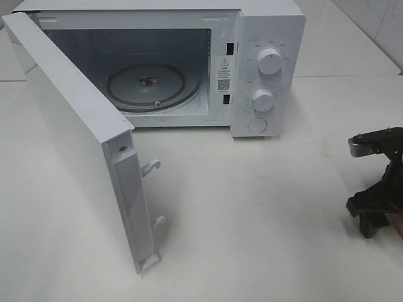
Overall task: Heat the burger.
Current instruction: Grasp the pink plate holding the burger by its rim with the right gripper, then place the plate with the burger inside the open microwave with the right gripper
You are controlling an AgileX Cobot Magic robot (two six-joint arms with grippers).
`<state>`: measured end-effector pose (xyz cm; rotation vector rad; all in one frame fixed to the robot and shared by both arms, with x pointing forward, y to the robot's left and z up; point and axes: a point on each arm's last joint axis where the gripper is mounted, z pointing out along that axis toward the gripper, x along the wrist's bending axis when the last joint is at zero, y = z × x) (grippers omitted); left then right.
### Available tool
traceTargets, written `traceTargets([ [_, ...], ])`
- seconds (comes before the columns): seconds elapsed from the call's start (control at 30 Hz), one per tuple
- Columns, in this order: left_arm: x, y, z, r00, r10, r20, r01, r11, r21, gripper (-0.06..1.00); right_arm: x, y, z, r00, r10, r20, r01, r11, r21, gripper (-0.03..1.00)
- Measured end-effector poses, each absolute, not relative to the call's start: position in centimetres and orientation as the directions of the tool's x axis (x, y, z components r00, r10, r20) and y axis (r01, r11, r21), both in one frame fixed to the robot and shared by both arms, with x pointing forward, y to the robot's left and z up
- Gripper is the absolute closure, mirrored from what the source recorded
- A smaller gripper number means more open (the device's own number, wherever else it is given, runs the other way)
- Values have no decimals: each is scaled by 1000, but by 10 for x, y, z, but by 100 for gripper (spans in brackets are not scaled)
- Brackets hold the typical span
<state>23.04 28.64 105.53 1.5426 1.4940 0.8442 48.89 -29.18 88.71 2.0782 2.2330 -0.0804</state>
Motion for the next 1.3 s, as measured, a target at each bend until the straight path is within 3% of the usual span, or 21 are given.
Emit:
traceTargets([
  [0.2,230,286,1055,75,995,-71,453,29,891,-2,489,-292,887,-65,992,-105,998,68,18,29],
  [0.27,230,286,1055,75,995,-71,453,29,891,-2,488,-294,886,-52,991,-124,998,54,14,46],
  [0.3,230,286,1055,75,995,-71,453,29,891,-2,488,-294,886,-52,991,-124,998,54,14,46],
  [0.37,230,286,1055,75,995,-71,453,29,891,-2,488,-295,886,-48,989,-139,999,49,9,63],
  [0.4,230,286,1055,75,995,-71,453,29,891,-2,488,-295,886,-48,989,-139,999,49,9,63],
  [0.43,230,286,1055,75,995,-71,453,29,891,-2,487,-296,887,-48,988,-145,999,49,4,75],
  [0.53,230,286,1055,75,995,-71,453,29,891,-2,487,-296,887,-44,988,-148,999,44,-5,82],
  [0.83,230,286,1055,75,995,-71,453,29,891,-2,486,-297,890,-44,987,-153,999,45,2,82],
  [1.3,230,286,1055,75,995,-71,452,29,892,-2,481,-299,903,-33,971,-235,999,35,1,91],
])
